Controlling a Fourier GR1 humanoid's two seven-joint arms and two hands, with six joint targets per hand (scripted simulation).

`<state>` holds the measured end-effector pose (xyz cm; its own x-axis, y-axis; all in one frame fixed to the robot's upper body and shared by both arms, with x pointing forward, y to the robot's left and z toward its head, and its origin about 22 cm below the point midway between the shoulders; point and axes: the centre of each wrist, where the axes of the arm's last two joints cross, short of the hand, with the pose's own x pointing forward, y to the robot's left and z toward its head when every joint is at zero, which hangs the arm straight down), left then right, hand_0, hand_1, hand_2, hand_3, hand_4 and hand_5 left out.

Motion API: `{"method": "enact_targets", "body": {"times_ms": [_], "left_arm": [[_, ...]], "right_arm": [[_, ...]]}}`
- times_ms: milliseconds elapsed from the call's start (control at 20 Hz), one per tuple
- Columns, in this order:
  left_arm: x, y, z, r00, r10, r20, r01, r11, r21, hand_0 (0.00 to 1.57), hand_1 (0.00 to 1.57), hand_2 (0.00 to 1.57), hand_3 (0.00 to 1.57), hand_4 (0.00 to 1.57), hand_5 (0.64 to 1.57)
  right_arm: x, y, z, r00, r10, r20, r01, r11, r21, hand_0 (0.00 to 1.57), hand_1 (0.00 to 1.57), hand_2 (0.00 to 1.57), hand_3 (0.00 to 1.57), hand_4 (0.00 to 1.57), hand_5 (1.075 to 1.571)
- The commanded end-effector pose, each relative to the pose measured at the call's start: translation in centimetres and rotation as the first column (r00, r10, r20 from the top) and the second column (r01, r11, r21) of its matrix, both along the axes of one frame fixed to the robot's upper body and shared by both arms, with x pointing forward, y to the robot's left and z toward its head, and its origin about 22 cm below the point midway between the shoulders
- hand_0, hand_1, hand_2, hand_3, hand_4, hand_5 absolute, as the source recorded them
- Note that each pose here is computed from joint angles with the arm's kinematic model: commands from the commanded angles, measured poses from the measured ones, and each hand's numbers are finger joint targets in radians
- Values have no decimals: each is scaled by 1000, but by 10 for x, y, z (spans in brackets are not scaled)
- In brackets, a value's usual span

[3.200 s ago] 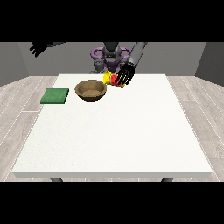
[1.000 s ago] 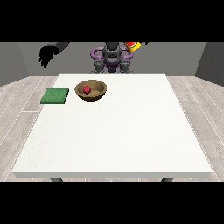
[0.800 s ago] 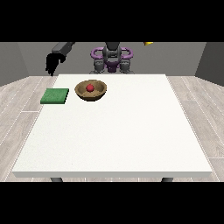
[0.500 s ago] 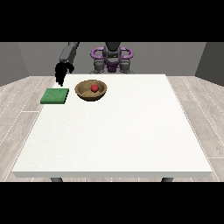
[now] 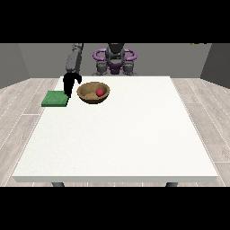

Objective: Pick the cup and pour the ball into the bowl, then pick the bowl and place it on the pad

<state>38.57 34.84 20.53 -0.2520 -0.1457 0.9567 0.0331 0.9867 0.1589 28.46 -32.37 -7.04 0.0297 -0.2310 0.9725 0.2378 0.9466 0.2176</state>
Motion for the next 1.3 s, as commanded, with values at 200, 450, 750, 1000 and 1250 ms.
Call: {"method": "enact_targets", "body": {"times_ms": [200,450,750,1000,1250], "left_arm": [[-20,16,-3,1000,10,8,-10,1000,-29,0,0,0,0,1014,1532],[-33,43,10,999,41,34,-41,999,-3,0,0,0,0,1017,1536],[-36,40,25,997,11,73,-12,1000,14,0,0,0,0,1017,1538],[-37,43,35,998,22,52,-22,1000,-3,0,0,0,0,1022,1541],[-43,50,44,993,-22,119,24,1000,-17,0,0,0,0,1018,1535]], "right_arm": [[-4,23,-36,999,11,-41,-10,1000,14,0,0,0,0,529,1553],[12,9,-25,999,33,6,-33,999,-2,0,0,0,0,476,1548],[25,22,-21,999,8,46,-8,1000,-16,0,0,0,0,458,1547],[23,65,-35,999,45,18,-45,999,-4,0,0,0,0,475,1549],[8,23,-43,978,-164,-130,157,986,-61,878,878,580,0,608,1514]]}}
